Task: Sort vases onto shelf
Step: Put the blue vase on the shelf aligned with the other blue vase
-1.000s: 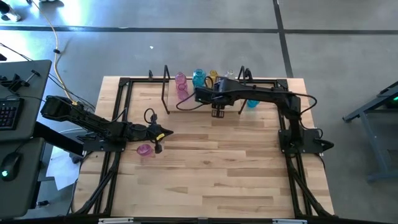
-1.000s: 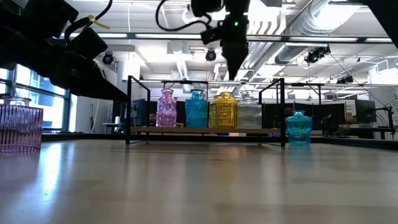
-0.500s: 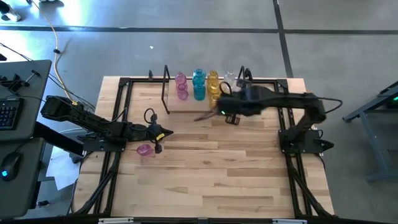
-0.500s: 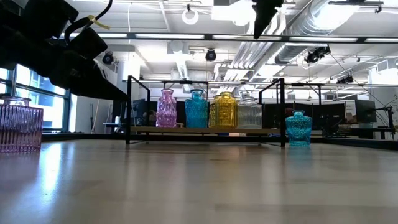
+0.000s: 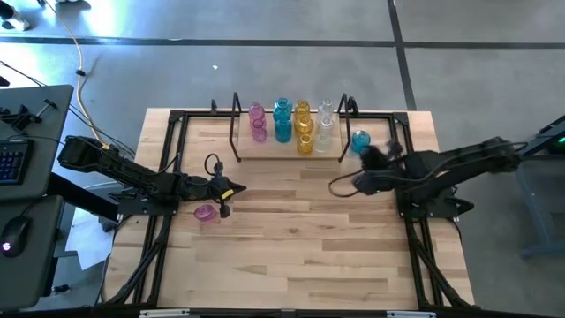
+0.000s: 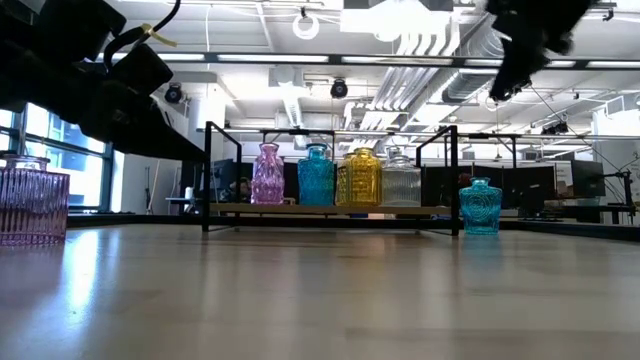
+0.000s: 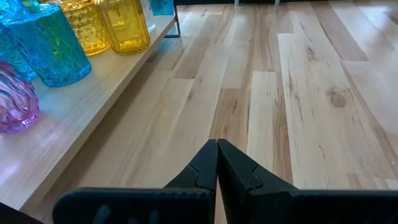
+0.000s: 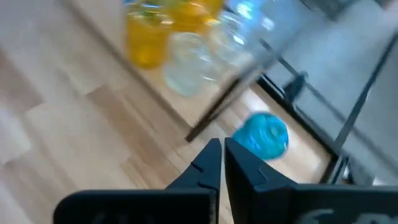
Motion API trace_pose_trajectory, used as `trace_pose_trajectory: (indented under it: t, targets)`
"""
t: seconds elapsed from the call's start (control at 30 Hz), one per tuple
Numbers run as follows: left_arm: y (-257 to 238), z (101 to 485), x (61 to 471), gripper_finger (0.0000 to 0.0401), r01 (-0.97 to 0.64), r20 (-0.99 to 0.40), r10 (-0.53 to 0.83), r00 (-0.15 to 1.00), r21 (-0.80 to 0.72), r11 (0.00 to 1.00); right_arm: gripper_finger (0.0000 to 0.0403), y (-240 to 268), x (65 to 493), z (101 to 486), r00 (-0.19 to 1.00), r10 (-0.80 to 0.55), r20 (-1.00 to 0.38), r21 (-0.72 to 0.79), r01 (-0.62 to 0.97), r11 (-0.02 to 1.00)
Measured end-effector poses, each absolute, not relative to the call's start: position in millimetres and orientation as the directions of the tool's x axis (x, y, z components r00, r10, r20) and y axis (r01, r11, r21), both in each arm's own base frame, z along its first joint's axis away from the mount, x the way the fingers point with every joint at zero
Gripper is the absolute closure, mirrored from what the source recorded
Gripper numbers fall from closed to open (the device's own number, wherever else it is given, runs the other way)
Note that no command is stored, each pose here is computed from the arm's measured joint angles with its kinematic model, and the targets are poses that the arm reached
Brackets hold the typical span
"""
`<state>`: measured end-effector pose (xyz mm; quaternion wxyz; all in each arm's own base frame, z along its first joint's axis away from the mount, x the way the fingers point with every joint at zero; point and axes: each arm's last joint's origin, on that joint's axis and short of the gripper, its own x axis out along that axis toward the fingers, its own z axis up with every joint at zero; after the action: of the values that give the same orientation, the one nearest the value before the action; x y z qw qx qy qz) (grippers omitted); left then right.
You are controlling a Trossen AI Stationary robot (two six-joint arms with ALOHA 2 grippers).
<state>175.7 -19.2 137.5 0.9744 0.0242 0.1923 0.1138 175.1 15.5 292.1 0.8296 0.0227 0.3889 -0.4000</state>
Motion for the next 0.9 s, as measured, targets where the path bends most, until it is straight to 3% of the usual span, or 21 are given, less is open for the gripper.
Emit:
trace_pose_trajectory:
  t: [0.23,0.57,0.7,0.9]
  targets:
    - [-19,138,176,0.0401,-0.216,-0.367,0.231,0.901,0.082,0.973,0.0384,-9,144,262,0.32,-0.739,-0.593,-0.081,0.889,0.45]
    - [-19,138,176,0.0401,-0.216,-0.367,0.231,0.901,0.082,0.973,0.0258,-58,132,238,0.131,-0.772,-0.623,0.025,0.989,0.147]
    - [-19,138,176,0.0401,-0.216,-0.368,0.231,0.901,0.082,0.973,0.0237,-78,132,241,0.159,-0.738,-0.656,0.073,0.986,0.147]
    - [-19,138,176,0.0401,-0.216,-0.368,0.231,0.901,0.081,0.973,0.0245,-102,129,243,0.204,-0.71,-0.674,0.134,0.979,0.154]
